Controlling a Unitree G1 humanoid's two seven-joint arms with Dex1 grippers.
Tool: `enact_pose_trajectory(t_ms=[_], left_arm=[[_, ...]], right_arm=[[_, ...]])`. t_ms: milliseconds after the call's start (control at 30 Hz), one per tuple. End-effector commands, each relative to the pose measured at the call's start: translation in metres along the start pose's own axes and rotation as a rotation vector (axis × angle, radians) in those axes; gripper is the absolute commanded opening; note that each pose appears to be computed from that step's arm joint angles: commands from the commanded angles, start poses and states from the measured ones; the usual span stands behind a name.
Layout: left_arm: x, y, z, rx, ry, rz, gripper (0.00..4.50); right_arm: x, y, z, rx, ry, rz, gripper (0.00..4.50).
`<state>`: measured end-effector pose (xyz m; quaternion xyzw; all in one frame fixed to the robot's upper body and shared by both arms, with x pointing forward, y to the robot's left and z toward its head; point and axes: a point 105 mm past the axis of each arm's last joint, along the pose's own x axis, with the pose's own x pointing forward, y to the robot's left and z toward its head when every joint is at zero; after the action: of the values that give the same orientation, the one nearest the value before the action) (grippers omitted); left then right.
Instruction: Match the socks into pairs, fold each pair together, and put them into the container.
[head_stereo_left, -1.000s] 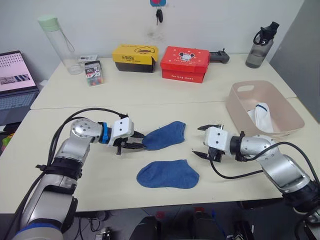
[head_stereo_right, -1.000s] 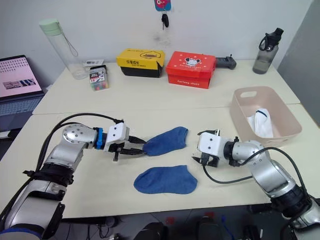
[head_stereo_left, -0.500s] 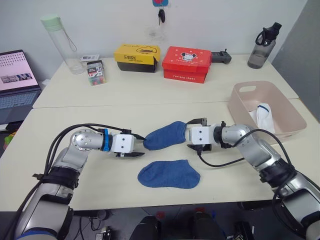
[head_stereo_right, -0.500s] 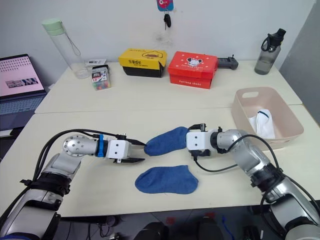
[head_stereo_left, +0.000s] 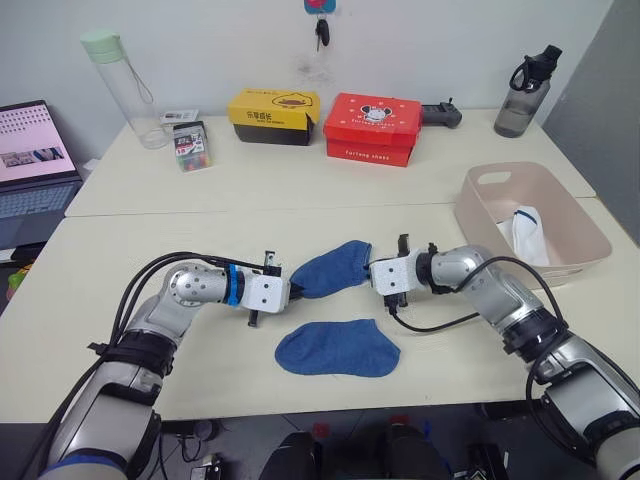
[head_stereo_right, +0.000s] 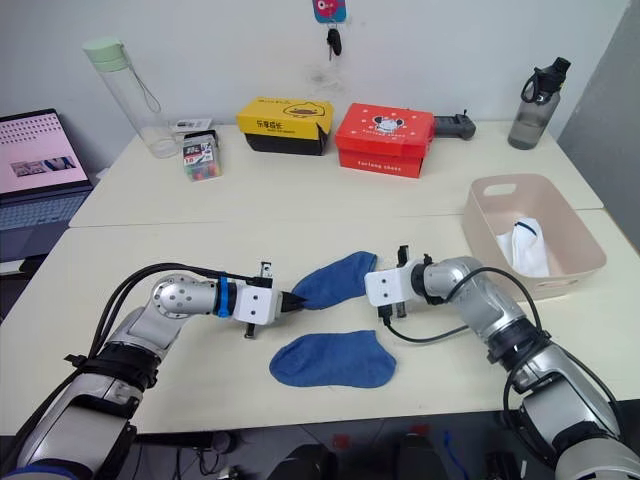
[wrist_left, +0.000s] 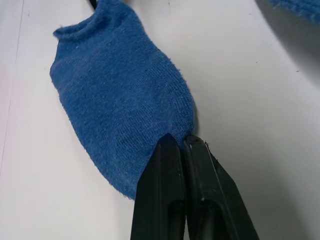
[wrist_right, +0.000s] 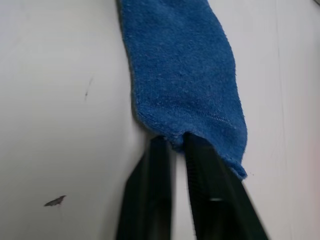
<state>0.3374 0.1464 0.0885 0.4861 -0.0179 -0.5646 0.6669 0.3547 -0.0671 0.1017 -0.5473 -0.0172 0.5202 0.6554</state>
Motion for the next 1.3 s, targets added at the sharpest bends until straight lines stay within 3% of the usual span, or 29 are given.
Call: enact_pose_trajectory(t_ms=[33, 167, 300, 400, 633, 767, 933, 1033, 1133, 1300], left_arm=[[-0.008, 0.012, 0.003, -0.01, -0.028, 0.047, 0.0], [-0.014, 0.016, 0.008, -0.096, -0.086, 0.05, 0.0], [-0.026, 0.026, 0.017, -0.287, -0.167, 0.039, 0.0], [-0.037, 0.026, 0.038, -0.455, -0.247, -0.049, 0.0], [-0.053, 0.014, 0.068, -0.812, -0.309, -0.273, 0.0], [-0.046, 0.025, 0.057, -1.157, -0.354, -0.249, 0.0], [-0.026, 0.03, 0.034, -1.347, -0.276, -0.219, 0.0], [-0.017, 0.037, 0.022, -1.369, -0.244, -0.173, 0.0], [-0.014, 0.044, 0.009, -1.354, -0.204, -0.129, 0.0], [-0.018, 0.052, -0.004, -1.339, -0.169, -0.068, 0.0]], right_arm=[[-0.012, -0.003, 0.011, 0.023, -0.047, -0.018, 0.03], [-0.024, -0.001, 0.018, 0.144, -0.076, -0.018, 0.03], [-0.048, -0.001, 0.033, 0.449, -0.141, -0.039, 0.03], [-0.068, 0.001, 0.045, 0.645, -0.173, -0.028, 0.03], [-0.096, 0.011, 0.053, 1.056, -0.159, 0.06, 0.03], [-0.085, 0.001, 0.037, 1.178, -0.091, -0.01, 0.03], [-0.063, -0.015, 0.014, 1.192, -0.002, -0.086, 0.03], [-0.048, -0.023, 0.006, 1.163, 0.021, -0.112, 0.03], [-0.036, -0.039, 0.0, 1.132, 0.024, -0.172, 0.64], [-0.048, -0.057, -0.002, 1.13, -0.032, -0.254, 2.26]])
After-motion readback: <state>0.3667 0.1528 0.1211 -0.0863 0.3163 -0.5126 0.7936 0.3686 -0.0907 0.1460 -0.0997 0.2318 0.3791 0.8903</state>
